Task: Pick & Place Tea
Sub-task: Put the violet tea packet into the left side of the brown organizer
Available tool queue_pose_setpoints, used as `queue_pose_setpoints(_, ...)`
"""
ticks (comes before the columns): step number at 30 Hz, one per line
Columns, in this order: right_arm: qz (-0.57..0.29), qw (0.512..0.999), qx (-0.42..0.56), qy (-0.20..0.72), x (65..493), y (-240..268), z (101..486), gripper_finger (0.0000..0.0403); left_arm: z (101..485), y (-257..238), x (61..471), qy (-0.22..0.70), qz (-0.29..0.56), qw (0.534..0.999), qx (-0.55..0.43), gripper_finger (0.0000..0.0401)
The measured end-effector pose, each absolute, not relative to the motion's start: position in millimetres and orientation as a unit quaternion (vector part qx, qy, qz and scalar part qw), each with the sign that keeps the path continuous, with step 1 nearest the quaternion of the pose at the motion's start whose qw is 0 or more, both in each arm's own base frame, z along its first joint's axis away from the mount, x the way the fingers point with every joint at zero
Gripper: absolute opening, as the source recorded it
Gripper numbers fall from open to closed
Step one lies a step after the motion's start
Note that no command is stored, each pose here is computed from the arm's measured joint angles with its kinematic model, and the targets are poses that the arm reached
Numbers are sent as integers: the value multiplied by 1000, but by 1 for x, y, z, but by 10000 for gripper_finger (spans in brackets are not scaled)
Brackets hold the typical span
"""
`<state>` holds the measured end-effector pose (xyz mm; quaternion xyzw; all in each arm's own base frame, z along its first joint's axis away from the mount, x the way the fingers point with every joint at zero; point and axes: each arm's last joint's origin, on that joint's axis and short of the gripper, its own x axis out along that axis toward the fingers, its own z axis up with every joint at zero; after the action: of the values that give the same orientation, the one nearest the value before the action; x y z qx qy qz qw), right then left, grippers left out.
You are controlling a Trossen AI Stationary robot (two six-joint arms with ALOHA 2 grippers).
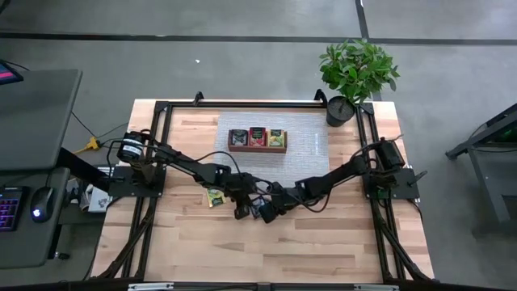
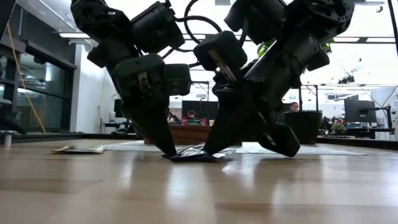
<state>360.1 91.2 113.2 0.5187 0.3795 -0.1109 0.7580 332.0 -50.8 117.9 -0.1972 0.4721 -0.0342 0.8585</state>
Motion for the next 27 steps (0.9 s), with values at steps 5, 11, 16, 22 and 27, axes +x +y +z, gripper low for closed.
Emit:
queue_pose_setpoints(5, -107, 762, 514, 378, 360, 93, 114, 1, 123, -51, 331, 468, -44, 862, -190, 1)
queue_pose_setpoints(11, -99, 766, 510, 378, 360, 94, 115, 1, 137, -49, 324, 467, -39, 867, -172, 1)
queue_pose_setpoints(16, -89, 773, 503, 376, 361, 94, 117, 0, 149, -47, 315, 478, -30, 864, -155, 1)
queue_pose_setpoints(22, -58, 803, 471, 361, 355, 92, 148, 0, 162, -45, 306, 486, -9, 862, -145, 1)
queue_pose_setpoints(27, -46, 823, 430, 368, 339, 83, 184, 0, 179, -43, 300, 468, -7, 874, -133, 1)
